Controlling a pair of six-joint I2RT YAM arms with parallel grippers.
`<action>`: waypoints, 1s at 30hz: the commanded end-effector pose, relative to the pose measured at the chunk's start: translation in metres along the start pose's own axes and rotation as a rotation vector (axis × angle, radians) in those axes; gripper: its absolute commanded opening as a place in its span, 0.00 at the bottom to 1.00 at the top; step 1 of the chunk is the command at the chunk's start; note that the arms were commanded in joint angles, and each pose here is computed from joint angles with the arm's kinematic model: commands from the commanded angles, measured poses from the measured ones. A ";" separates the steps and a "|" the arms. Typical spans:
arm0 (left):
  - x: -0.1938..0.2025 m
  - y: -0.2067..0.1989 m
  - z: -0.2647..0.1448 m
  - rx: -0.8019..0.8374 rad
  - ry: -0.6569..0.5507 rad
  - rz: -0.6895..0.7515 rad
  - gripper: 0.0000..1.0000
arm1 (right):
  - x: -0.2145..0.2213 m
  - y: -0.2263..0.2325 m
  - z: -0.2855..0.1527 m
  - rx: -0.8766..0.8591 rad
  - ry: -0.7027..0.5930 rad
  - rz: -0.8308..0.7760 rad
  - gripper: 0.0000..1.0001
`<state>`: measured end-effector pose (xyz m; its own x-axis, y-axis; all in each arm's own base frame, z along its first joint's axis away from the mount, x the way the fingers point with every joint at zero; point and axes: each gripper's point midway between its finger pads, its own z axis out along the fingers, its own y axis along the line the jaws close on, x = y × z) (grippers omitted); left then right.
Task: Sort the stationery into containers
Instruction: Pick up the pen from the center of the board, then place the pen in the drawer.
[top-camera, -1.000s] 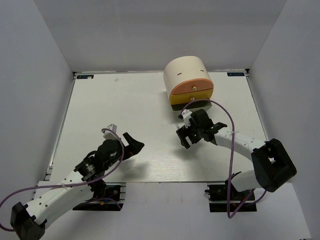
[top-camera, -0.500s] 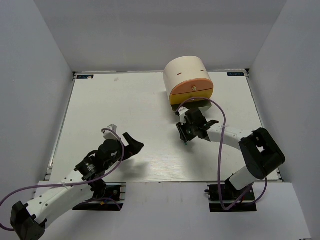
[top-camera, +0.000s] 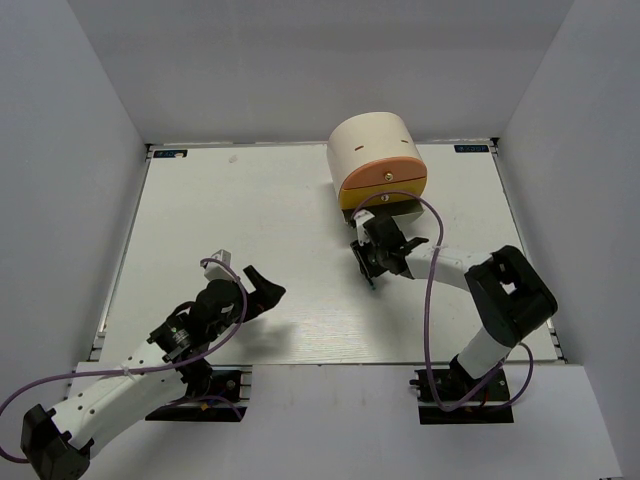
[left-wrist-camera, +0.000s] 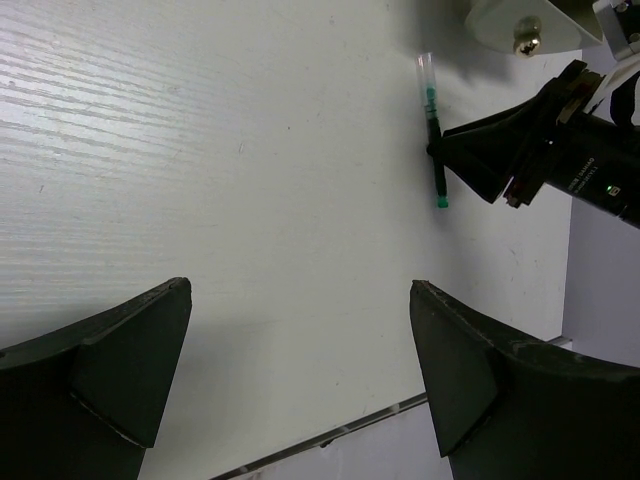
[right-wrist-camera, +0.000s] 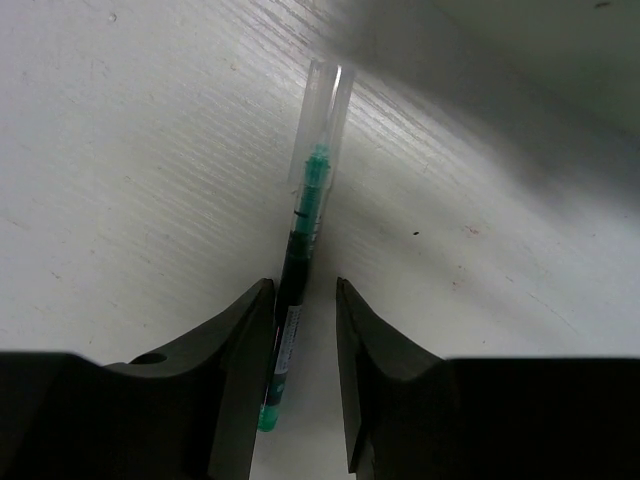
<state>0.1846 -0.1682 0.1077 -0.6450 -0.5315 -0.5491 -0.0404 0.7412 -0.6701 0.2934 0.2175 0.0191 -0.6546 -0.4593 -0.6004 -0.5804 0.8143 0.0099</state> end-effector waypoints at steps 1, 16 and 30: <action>-0.012 -0.009 -0.003 0.010 -0.034 -0.012 1.00 | -0.015 0.004 0.001 0.001 -0.045 -0.017 0.37; -0.013 -0.010 -0.004 0.026 -0.043 -0.017 1.00 | -0.022 0.062 -0.051 -0.309 -0.182 -0.244 0.10; -0.012 -0.013 -0.003 0.057 -0.051 -0.024 1.00 | -0.140 -0.003 -0.112 -0.054 -0.499 -0.675 0.00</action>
<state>0.1887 -0.1694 0.1170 -0.6206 -0.5520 -0.5569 -0.0241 0.7233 -0.6901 0.3030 0.2583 0.1857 0.0362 -0.5076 -0.8609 -0.8566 0.4279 -0.2883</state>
